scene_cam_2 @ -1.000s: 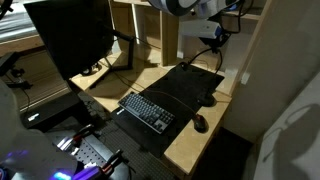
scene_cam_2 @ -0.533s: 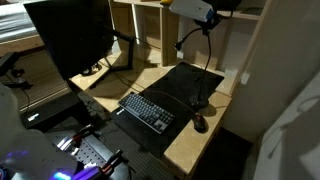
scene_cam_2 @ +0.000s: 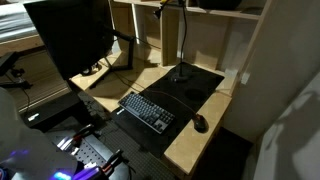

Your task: Move the lamp to the left side of the desk

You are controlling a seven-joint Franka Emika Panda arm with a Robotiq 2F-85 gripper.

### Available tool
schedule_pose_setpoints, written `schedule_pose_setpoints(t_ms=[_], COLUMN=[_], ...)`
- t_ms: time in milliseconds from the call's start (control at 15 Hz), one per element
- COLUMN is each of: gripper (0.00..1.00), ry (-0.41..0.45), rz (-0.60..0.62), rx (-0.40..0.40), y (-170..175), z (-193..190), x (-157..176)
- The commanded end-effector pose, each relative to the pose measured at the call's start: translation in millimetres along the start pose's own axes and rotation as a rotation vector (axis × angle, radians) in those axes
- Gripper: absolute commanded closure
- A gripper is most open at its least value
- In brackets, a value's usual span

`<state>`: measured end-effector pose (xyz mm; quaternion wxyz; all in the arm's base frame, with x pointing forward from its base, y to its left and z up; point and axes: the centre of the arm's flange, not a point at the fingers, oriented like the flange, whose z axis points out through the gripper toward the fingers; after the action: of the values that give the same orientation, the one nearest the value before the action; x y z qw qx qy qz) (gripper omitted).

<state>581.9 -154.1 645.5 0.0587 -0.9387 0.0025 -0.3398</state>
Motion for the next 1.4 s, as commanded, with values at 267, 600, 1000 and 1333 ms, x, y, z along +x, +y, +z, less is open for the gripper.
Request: schedule_pose_setpoints(t_ms=[267, 600, 1000, 1333], gripper=[0.9, 0.98, 0.98, 0.98], ry=[-0.009, -0.055, -0.068, -0.04], rz=[-0.058, -0.087, -0.15, -0.137], rx=[0.058, 0.117, 0.208, 0.23], y=[-48.7, -89.6, -169.3, -208.0], z=[11.3, 46.7, 68.9, 83.8], x=[1.0, -5.6, -10.4, -13.2])
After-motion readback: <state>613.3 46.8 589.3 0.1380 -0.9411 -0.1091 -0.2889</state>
